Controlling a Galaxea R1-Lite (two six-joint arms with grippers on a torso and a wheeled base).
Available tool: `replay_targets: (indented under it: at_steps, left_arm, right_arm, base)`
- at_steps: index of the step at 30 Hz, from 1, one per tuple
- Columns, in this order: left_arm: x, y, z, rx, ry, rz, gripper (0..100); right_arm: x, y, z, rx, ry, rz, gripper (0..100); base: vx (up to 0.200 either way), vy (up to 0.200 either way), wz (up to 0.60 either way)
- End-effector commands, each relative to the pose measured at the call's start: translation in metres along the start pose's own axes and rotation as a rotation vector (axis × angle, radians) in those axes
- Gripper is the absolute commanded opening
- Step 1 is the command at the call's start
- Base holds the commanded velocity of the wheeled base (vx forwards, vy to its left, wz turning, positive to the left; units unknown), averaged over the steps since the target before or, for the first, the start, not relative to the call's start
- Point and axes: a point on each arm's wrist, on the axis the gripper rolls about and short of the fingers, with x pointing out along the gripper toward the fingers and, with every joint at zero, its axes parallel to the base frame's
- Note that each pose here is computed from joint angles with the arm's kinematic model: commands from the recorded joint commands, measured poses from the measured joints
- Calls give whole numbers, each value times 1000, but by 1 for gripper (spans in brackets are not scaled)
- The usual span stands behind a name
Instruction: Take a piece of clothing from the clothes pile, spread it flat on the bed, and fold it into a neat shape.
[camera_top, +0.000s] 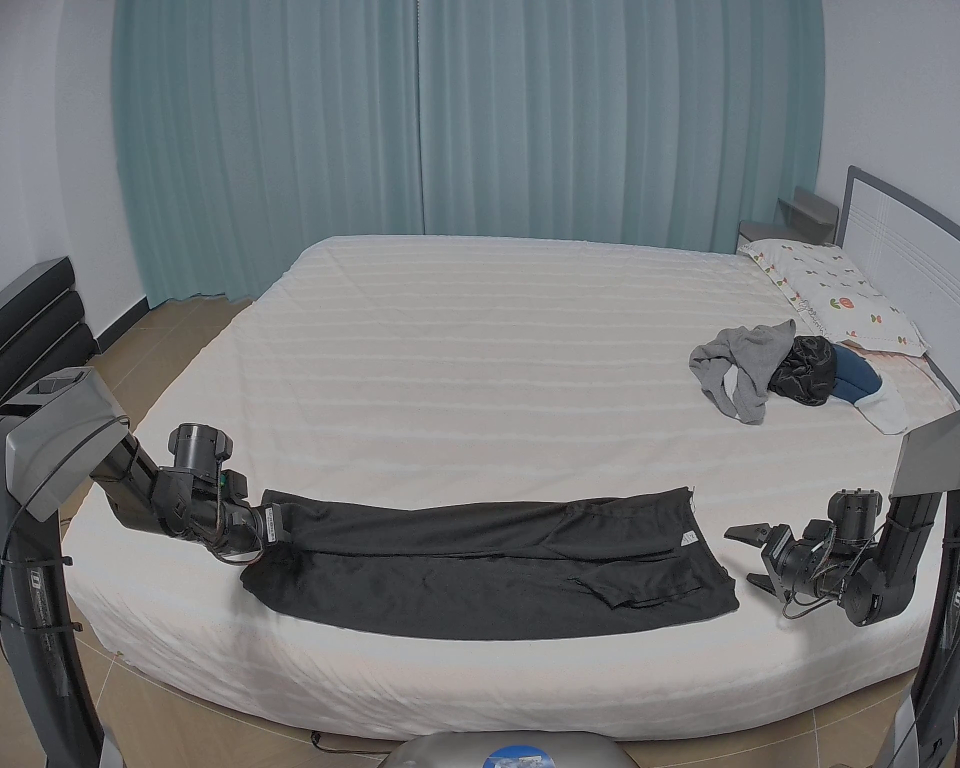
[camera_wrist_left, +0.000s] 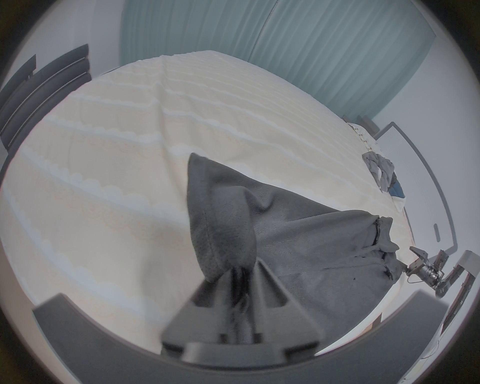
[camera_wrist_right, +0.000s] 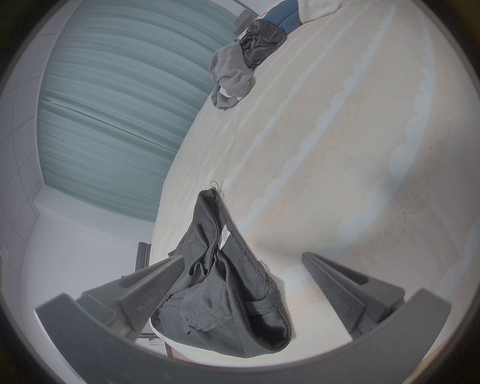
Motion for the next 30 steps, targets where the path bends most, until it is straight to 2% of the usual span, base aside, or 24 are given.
replay_targets:
  at_steps: [1,7,19,22,30]
  left_arm:
    - [-8,-3,4,5,-24,22,0]
    - [-19,-7,10,10,-61,30,0]
    - [-15,-6,10,5,-55,31,0]
    - [-15,-6,11,6,-58,30,0]
    - [-7,-4,12,7,-64,29,0]
  right_arm:
    - [0,0,0,1,0,-1,100]
    - [0,0,0,0,-1,0,100]
    - [0,0,0,0,-1,0,100]
    - [0,0,0,0,-1,0,100]
    - [0,0,0,0,-1,0,100]
  base:
    - [0,0,0]
    - [0,0,0]
    - [0,0,0]
    - [-200,0,0]
    - [0,0,0]
